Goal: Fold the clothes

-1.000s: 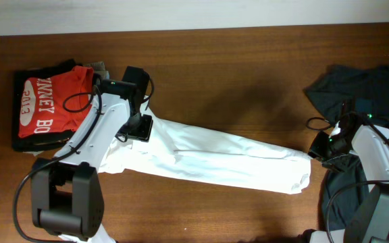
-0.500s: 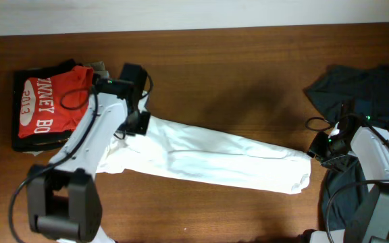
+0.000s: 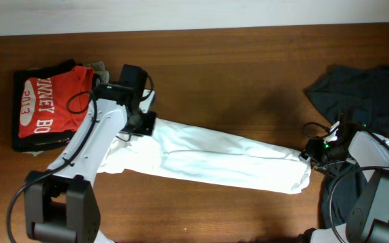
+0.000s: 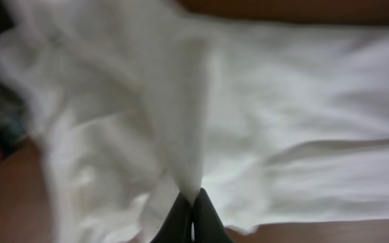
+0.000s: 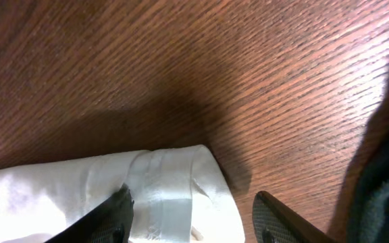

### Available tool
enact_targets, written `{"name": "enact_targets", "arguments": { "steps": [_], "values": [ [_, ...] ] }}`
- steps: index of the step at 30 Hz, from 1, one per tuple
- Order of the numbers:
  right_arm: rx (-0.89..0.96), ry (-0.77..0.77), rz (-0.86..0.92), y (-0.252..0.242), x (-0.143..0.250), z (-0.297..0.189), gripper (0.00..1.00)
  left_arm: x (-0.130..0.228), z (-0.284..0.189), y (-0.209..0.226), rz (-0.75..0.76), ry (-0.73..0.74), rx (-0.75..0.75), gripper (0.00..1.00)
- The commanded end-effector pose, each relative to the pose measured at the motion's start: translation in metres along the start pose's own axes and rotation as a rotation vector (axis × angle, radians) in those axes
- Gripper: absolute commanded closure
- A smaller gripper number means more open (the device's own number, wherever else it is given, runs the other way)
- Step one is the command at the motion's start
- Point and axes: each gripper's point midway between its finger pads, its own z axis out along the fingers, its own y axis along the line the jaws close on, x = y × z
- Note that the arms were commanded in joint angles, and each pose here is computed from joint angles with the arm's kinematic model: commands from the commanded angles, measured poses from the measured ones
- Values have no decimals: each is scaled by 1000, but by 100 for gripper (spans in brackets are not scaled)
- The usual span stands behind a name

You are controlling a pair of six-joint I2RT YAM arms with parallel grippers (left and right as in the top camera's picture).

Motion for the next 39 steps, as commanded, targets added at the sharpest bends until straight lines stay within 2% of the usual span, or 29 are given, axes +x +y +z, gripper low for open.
{"name": "enact_targets", "arguments": {
  "steps": [1, 4, 7, 13, 17, 20, 24, 25, 26, 28, 29, 31, 33, 34, 35, 36, 37, 38, 39],
  "values": [
    [-15, 18, -10, 2, 4, 1, 39, 0, -4, -36, 64, -13, 102, 100],
    [-15, 20, -9, 2, 5, 1, 39, 26, -6, 10, -13, 92, -142, 100],
    [-8, 32, -6, 0, 8, 2, 36, 49, -14, 55, -142, 173, -293, 100],
    [-8, 38, -5, -2, 14, 9, 34, 73, -21, 80, -219, 266, -315, 100],
    [-43, 40, -26, -3, 25, 26, 33, 72, -22, 85, -215, 258, -350, 100],
    [-256, 29, -144, 32, 25, 24, 33, 69, -21, 86, -217, 244, -349, 100],
    [-373, 36, -228, 50, 31, 18, 32, 68, -21, 86, -217, 241, -349, 100],
    [-371, 38, -226, 50, 31, 18, 34, 68, -21, 86, -218, 241, -349, 100],
    [-329, 41, -196, 43, 30, 20, 60, 68, -21, 86, -218, 240, -349, 100],
    [-230, 2, -124, 29, 17, 23, 90, 68, -21, 86, -217, 241, -350, 100],
    [-167, -51, -47, 17, -3, 17, 96, 68, -21, 86, -217, 241, -350, 100],
    [-167, -117, 27, 11, -29, 1, 96, 68, -20, 84, -219, 242, -340, 100],
    [-150, -146, 92, 2, -40, -4, 96, 68, -19, 80, -223, 243, -313, 100],
    [-150, -149, 98, 0, -41, -4, 96, 68, -18, 77, -225, 244, -296, 97],
    [-150, -148, 94, 0, -41, -4, 96, 68, -17, 73, -228, 245, -270, 80],
    [-150, -149, 94, 0, -41, -4, 87, 68, -15, 67, -233, 248, -236, 60],
    [-150, -148, 95, 0, -40, -4, 83, 68, -15, 62, -236, 250, -208, 47],
    [-150, -148, 95, 0, -40, -4, 76, 68, -14, 60, -238, 251, -195, 47],
    [-150, -145, 95, 0, -40, -4, 64, 68, -13, 57, -240, 253, -178, 47]
  ]
}}
